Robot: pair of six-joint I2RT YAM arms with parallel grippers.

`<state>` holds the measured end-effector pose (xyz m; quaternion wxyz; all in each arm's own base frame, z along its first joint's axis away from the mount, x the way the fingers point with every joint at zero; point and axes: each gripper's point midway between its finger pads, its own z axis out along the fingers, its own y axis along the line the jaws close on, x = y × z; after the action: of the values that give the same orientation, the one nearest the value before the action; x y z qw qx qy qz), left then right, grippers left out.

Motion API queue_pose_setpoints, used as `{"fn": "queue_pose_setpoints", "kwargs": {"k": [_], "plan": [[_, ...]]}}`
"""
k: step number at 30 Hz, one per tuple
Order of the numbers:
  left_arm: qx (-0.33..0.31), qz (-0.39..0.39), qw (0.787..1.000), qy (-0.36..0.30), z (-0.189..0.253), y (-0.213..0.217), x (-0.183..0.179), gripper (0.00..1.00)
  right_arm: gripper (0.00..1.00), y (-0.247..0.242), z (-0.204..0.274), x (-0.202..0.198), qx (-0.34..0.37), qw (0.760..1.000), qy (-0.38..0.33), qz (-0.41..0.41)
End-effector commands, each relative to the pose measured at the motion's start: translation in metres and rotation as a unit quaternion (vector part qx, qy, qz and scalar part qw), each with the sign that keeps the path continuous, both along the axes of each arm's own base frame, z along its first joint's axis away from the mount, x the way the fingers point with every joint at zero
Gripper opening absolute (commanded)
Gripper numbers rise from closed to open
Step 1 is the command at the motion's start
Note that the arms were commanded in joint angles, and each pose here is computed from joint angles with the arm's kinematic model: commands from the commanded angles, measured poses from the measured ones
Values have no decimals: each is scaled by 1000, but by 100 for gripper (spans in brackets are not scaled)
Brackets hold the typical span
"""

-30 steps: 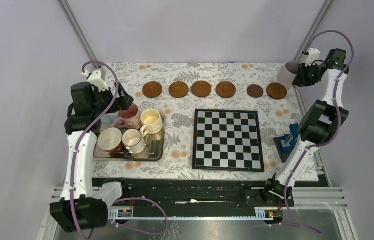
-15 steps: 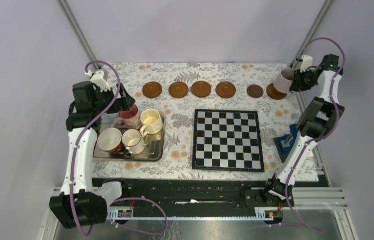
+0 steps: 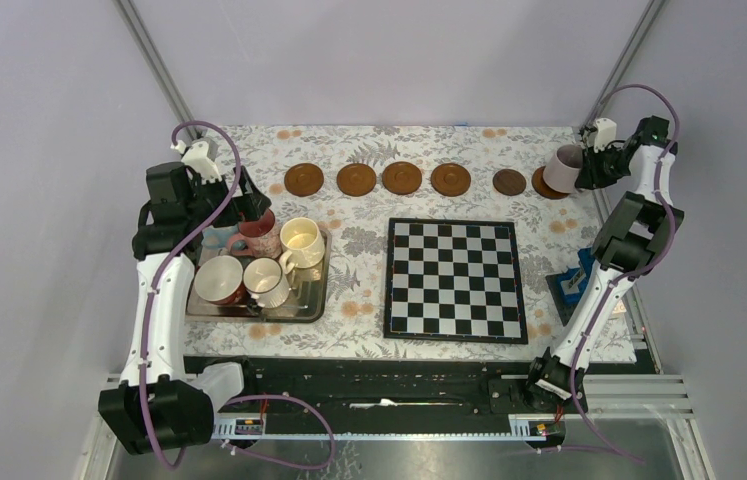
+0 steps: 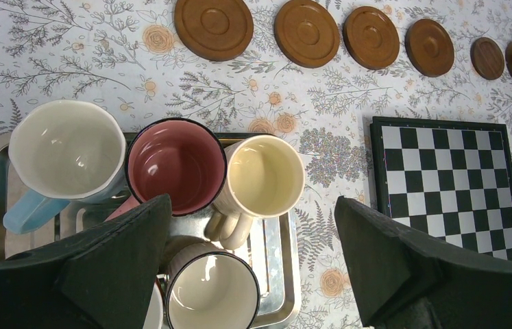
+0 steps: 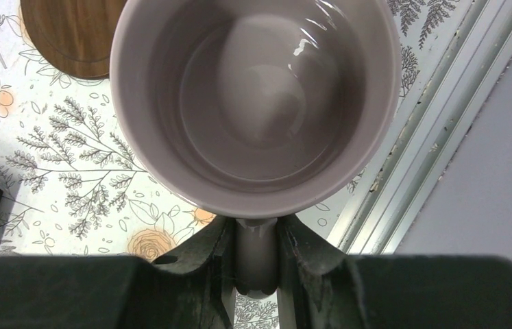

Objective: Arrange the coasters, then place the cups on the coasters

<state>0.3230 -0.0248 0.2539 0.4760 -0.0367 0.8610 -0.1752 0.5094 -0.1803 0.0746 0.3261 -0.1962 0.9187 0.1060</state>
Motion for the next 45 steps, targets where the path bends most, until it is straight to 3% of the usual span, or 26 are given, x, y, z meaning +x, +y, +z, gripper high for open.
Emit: {"fn": "queue_pose_setpoints", "kwargs": {"k": [1, 45], "plan": [[6, -4, 1000, -26, 14, 2, 6, 99, 0, 3, 43, 31, -6, 996, -90, 30], [8, 5, 1000, -14, 9, 6, 12, 99, 8, 20, 13, 21, -19, 994, -78, 71]]}}
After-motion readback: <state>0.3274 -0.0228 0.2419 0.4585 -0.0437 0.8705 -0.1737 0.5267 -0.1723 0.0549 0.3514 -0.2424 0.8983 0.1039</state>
